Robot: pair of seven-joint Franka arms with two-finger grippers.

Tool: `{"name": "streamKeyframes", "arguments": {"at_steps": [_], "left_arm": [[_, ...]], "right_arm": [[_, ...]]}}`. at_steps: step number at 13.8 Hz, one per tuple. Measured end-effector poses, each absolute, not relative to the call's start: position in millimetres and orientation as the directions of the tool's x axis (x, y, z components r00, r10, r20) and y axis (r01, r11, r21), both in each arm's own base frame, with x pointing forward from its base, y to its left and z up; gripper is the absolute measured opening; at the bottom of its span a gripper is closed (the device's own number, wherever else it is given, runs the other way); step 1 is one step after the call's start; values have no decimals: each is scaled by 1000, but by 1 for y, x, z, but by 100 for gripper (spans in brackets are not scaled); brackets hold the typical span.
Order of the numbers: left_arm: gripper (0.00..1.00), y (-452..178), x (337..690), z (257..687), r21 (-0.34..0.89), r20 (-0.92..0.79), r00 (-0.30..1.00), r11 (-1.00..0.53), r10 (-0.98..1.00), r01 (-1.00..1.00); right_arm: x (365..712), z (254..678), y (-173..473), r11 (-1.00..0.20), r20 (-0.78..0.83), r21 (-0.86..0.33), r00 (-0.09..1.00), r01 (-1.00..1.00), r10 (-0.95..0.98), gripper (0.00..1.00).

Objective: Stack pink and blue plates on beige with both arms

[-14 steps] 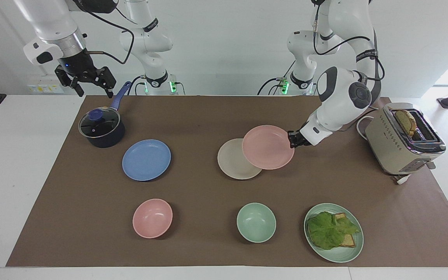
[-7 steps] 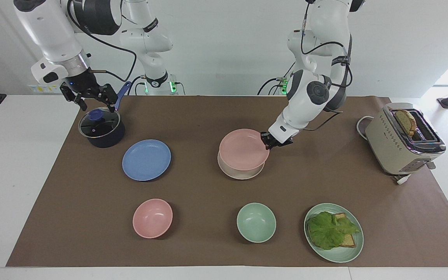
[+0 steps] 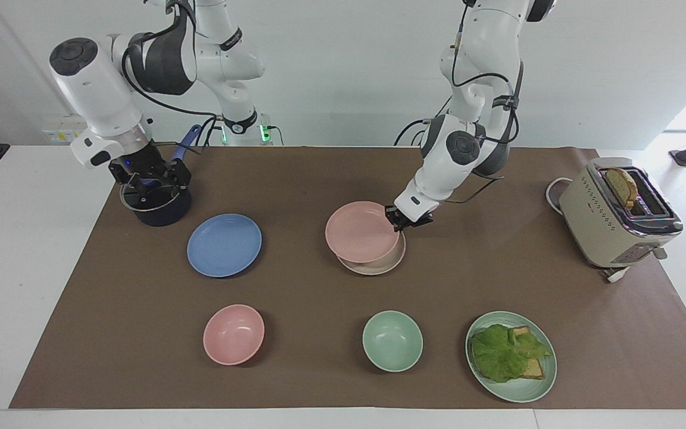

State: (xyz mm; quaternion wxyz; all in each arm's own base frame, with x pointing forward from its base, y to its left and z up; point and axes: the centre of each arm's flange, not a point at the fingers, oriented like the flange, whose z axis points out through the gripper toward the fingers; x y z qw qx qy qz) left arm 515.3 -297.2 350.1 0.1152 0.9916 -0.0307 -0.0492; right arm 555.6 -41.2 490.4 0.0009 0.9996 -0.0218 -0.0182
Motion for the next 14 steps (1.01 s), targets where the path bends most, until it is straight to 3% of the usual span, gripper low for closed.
{"name": "streamKeyframes", "arguments": {"at_steps": [8, 14], "left_arm": [[6, -278, 525, 349, 226, -91, 995, -974, -35, -13], [72, -278, 525, 348, 226, -91, 995, -974, -35, -14]], "right_arm": [[560, 388, -38, -1000, -31, -13, 999, 7, 8, 100], [572, 322, -44, -996, -28, -75, 999, 38, 40, 100]]}}
